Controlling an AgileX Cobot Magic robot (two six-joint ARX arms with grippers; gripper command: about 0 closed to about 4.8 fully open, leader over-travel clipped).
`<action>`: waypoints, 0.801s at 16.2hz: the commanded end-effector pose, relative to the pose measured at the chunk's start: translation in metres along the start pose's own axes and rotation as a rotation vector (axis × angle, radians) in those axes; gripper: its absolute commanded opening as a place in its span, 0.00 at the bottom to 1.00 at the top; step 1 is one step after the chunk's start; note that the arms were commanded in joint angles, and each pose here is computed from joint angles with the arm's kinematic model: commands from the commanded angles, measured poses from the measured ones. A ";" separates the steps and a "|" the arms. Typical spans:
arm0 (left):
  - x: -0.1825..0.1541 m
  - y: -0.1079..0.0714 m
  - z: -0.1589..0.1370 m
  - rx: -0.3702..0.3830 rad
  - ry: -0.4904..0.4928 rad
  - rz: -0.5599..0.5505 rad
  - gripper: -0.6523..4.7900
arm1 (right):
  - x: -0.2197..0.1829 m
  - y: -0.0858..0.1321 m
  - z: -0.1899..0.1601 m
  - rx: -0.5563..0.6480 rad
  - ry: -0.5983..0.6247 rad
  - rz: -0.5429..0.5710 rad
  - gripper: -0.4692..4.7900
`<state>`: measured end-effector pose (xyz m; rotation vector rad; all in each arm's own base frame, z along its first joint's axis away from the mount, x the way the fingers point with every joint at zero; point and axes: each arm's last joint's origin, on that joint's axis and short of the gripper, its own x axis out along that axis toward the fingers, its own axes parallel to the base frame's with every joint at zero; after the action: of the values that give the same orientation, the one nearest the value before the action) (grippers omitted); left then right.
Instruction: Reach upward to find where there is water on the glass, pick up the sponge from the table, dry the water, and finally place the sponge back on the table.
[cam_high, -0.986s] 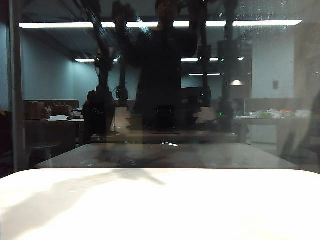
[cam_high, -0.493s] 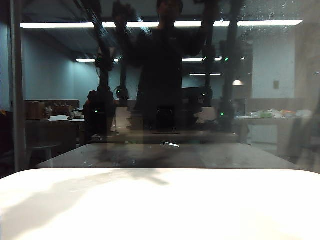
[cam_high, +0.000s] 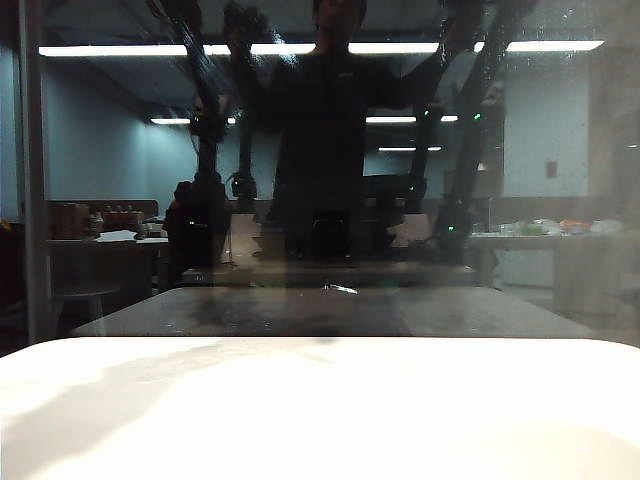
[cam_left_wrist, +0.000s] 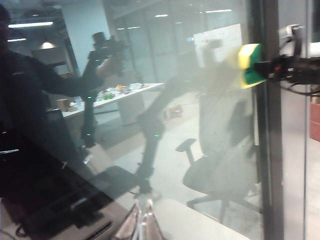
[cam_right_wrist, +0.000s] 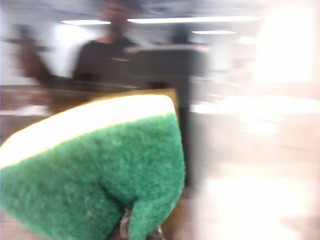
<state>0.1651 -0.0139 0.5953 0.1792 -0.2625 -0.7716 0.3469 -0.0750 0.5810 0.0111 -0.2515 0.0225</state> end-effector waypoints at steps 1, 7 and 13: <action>-0.002 -0.001 0.003 0.012 -0.013 0.004 0.11 | -0.012 -0.014 0.010 -0.018 -0.018 -0.064 0.08; -0.002 -0.001 0.003 0.012 -0.013 0.004 0.11 | -0.007 0.008 0.007 0.001 0.008 0.078 0.08; -0.002 -0.002 0.004 0.013 -0.015 0.004 0.11 | 0.019 0.083 -0.018 0.041 0.055 0.266 0.08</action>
<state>0.1649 -0.0139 0.5953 0.1791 -0.2628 -0.7689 0.3588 0.0001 0.5759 0.0180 -0.2165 0.2622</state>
